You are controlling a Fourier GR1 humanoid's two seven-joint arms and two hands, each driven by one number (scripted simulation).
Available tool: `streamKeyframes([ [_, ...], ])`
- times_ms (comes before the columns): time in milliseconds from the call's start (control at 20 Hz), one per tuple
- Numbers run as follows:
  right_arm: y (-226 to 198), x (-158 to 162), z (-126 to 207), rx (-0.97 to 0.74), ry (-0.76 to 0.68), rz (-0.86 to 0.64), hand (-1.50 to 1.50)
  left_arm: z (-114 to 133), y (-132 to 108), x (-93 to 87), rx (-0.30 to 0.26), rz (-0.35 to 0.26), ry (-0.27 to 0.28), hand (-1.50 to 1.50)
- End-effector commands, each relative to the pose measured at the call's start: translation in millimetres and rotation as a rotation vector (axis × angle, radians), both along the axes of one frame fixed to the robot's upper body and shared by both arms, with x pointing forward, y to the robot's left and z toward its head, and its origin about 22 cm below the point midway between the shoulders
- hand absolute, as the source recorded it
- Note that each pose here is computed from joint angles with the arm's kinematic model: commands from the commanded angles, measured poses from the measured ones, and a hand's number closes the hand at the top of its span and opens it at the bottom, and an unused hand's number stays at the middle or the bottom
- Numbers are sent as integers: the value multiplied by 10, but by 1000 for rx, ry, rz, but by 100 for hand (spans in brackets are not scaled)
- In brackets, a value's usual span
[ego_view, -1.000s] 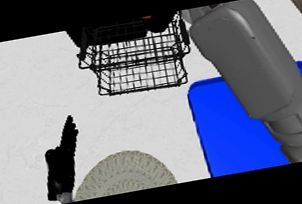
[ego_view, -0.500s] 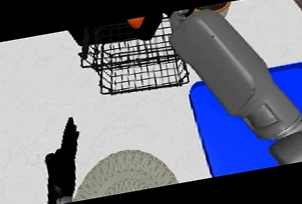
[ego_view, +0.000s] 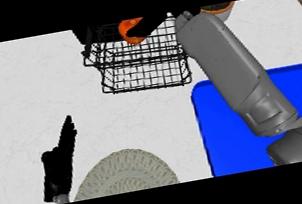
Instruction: Pick the squash from the tray and place it in the tiered basket
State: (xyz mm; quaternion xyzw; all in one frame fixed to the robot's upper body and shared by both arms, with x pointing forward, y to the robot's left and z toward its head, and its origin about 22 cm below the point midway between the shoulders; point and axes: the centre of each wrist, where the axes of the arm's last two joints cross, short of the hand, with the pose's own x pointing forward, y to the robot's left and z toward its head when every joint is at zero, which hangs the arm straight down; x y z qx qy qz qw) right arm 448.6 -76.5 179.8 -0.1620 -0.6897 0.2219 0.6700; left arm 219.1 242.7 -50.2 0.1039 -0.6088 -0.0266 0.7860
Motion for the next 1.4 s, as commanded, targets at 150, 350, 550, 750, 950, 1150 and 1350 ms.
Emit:
streamKeyframes([
  [150, -79, 41, 39, 250, -124, -58, -150, 69, 89, 34, -4, 29, -9, 0],
  [350, -414, 103, 441, 314, -204, -258, -150, -7, -2, -24, -11, 23, 19, 0],
  [550, -909, 98, 302, 313, -215, -429, -150, -108, -128, -161, 8, 50, 13, 0],
  [750, -1724, -20, 388, 339, -208, -480, -150, -7, 95, -80, -10, 60, 7, 0],
  [950, -2638, -323, 485, 344, -198, -482, -150, -27, 115, -159, -4, 77, 25, 0],
  [1150, -3407, -705, 426, 334, -178, -450, -150, 1, 57, -144, -4, 62, 16, 0],
  [1350, -3938, -1024, 330, 363, -178, -432, -150, -38, 43, -32, -6, 44, -2, 0],
])
